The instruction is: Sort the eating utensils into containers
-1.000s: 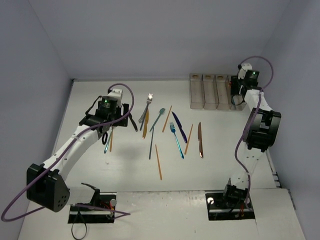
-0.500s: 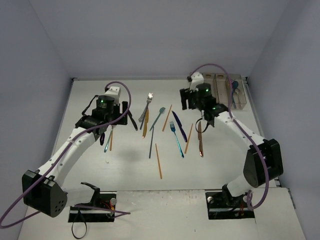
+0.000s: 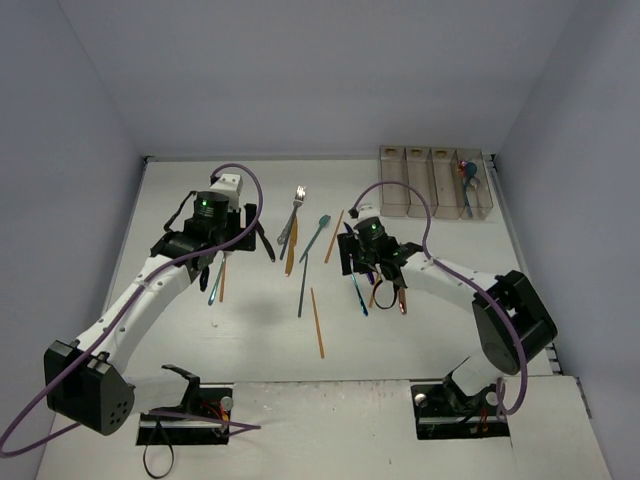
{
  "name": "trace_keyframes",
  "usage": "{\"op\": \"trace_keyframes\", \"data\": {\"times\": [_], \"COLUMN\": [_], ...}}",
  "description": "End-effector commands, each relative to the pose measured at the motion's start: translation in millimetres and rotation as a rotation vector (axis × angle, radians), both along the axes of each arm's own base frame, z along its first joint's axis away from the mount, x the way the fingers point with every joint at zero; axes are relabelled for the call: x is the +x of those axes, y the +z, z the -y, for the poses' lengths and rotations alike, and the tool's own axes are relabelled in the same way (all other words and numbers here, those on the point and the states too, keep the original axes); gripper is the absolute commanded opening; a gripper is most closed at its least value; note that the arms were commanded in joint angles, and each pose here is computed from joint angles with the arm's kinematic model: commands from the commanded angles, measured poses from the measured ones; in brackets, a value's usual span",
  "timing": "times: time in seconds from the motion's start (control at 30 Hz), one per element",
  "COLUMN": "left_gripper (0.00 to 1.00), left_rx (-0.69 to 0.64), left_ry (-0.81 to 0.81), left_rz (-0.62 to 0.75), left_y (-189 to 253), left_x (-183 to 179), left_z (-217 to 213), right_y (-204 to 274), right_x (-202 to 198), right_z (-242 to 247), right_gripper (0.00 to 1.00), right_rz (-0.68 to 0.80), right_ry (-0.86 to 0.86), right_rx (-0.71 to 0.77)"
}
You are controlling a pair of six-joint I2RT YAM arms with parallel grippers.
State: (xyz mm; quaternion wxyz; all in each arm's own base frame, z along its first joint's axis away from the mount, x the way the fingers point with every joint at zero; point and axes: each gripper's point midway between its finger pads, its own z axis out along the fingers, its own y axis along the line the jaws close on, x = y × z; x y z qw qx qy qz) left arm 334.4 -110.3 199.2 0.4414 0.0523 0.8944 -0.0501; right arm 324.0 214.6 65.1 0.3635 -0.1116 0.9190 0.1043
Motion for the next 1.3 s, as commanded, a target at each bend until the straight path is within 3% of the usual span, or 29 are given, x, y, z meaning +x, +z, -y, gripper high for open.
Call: {"op": "trace_keyframes", "data": {"times": [0.0, 0.57, 0.7, 0.8, 0.9, 1.1, 1.2, 1.27], "left_gripper": [0.75, 0.75, 0.75, 0.75, 0.75, 0.75, 0.75, 0.75], "left_rx": [-0.048, -0.047, -0.046, -0.044, -0.042, -0.042, -0.048, -0.05], "left_ry": [0.003, 0.008, 0.009, 0.011, 0.012, 0.01, 0.006, 0.005], "left_rz": [0.064, 0.065, 0.066, 0.065, 0.062, 0.053, 0.052, 0.052], "left_y": [19.0, 20.6, 21.4, 21.0, 19.9, 16.9, 17.4, 17.6], "left_x": [8.6, 7.6, 7.2, 7.4, 7.7, 7.8, 7.9, 7.9], "left_z": [5.9, 4.5, 4.2, 4.0, 3.8, 4.5, 6.0, 6.4], "right_y": [-10.3, -57.5, -67.7, -62.6, -26.4, 101.1, 147.7, 171.0], "right_x": [9.3, 6.8, 4.5, 7.2, 19.5, 62.3, 92.4, 125.8], "right_z": [-10.4, -9.4, -5.1, -7.3, -17.3, -9.3, 27.8, 77.5], "right_gripper": [0.62, 0.26, 0.07, 0.0, 0.0, 0.0, 0.0, 0.0], "right_rz": [0.004, -0.084, -0.099, -0.088, -0.009, 0.279, 0.413, 0.466], "right_ry": [-0.045, -0.057, -0.061, -0.057, -0.031, -0.027, -0.065, -0.135], "right_rx": [0.006, -0.077, -0.102, -0.095, -0.048, 0.001, -0.099, -0.172]}}
